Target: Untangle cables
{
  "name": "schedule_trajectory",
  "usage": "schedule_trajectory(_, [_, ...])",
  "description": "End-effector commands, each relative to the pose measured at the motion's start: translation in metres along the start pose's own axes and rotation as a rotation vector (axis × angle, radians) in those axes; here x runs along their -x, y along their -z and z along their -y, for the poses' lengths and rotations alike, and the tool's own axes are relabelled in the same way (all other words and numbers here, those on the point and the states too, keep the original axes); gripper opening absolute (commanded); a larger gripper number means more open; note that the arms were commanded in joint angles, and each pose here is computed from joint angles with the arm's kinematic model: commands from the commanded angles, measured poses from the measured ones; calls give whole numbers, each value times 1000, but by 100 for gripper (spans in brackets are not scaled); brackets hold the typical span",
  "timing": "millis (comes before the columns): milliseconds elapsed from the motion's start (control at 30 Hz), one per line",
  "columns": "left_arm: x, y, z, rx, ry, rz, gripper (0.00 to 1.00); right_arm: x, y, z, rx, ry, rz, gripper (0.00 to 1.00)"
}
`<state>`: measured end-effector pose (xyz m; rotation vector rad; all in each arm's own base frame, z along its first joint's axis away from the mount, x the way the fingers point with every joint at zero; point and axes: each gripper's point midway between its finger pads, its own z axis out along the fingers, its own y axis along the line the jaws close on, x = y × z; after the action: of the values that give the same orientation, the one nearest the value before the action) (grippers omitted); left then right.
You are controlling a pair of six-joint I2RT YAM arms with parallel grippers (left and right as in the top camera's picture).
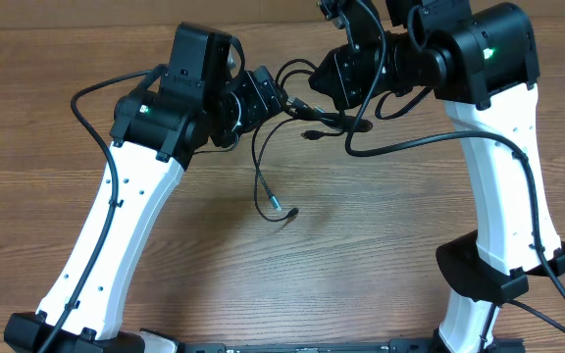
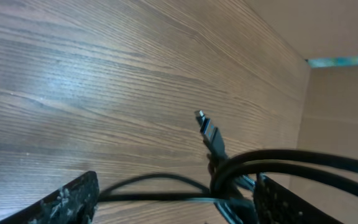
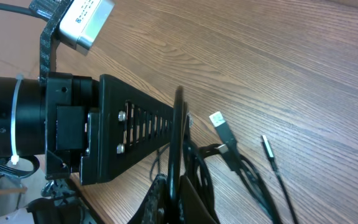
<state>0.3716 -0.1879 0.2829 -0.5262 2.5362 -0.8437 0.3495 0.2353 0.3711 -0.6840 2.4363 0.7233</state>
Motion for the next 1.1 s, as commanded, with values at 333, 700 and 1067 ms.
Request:
schedule_trajectory(333, [7, 2, 1, -4, -1, 34, 71, 1, 27, -48, 219, 39, 48, 4])
schedule_trajectory(700, [-8, 3, 16, -85, -27, -49, 76, 2, 24, -33, 131, 34, 49, 4])
schedule_trajectory(1067, [-32, 20, 77, -436, -391, -152, 75, -1, 25, -56, 235, 44, 38, 4])
